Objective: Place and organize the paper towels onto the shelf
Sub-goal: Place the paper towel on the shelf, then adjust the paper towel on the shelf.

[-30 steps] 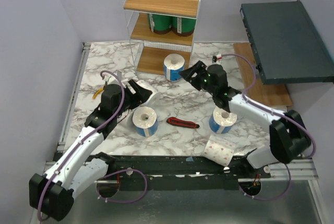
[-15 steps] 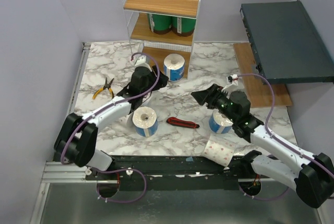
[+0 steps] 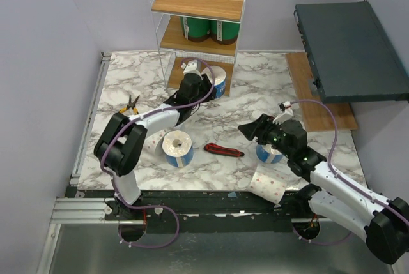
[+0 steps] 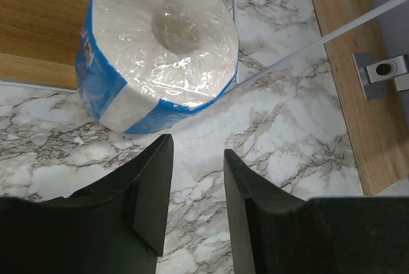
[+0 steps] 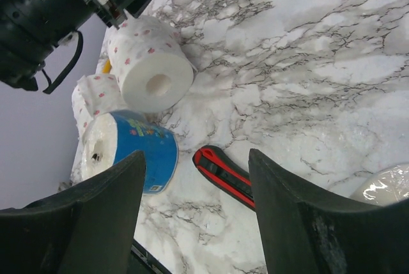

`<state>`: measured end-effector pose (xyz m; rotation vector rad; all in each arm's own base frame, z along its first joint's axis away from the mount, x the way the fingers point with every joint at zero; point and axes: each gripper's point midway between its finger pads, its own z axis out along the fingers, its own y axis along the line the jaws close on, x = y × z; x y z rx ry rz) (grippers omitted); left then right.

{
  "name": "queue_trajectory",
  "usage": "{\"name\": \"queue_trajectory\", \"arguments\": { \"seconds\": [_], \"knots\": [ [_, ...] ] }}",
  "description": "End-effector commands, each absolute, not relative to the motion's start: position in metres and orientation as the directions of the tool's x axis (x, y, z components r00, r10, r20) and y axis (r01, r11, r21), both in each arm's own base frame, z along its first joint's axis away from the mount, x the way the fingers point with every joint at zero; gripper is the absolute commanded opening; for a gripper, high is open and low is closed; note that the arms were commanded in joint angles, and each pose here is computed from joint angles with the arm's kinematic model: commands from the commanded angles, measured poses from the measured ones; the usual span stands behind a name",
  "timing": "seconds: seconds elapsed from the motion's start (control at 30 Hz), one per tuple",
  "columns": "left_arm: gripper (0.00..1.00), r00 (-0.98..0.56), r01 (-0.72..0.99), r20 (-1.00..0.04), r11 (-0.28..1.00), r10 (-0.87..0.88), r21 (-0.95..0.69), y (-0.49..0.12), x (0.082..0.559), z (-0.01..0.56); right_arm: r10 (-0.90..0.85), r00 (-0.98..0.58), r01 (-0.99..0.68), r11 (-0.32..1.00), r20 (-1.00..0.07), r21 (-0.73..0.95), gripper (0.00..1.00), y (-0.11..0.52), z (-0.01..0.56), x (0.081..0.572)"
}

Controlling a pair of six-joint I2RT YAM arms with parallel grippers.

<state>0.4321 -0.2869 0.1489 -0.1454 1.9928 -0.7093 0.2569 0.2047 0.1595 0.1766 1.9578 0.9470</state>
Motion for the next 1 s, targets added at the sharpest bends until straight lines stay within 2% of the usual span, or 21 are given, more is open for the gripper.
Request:
{"name": "queue_trajectory", "arguments": {
  "seconds": [0.0, 0.37, 0.67, 0.97],
  "knots": [
    [0.39, -0.539, 0.131, -0.754, 0.847, -0.376, -0.516, -0.297, 0.449, 0.140, 0.447, -0.563, -0.231, 0.723, -0.695, 0.651, 0.69, 0.195, 0.154, 0.250],
    [0.38, -0.594, 0.053, -0.699, 0.848, -0.397, -0.527, -0.308, 0.465, 0.108, 0.448, -0.494, -0.219, 0.765, -0.745, 0.605, 0.69, 0.178, 0.174, 0.251],
    [0.39, -0.590, 0.082, -0.712, 0.849, -0.381, -0.522, -0.323, 0.485, 0.117, 0.437, -0.499, -0.199, 0.782, -0.748, 0.590, 0.69, 0.173, 0.170, 0.250],
    [0.39, -0.619, 0.071, -0.682, 0.837, -0.390, -0.543, -0.332, 0.490, 0.118, 0.430, -0.505, -0.190, 0.790, -0.748, 0.583, 0.68, 0.172, 0.169, 0.251]
  ]
}}
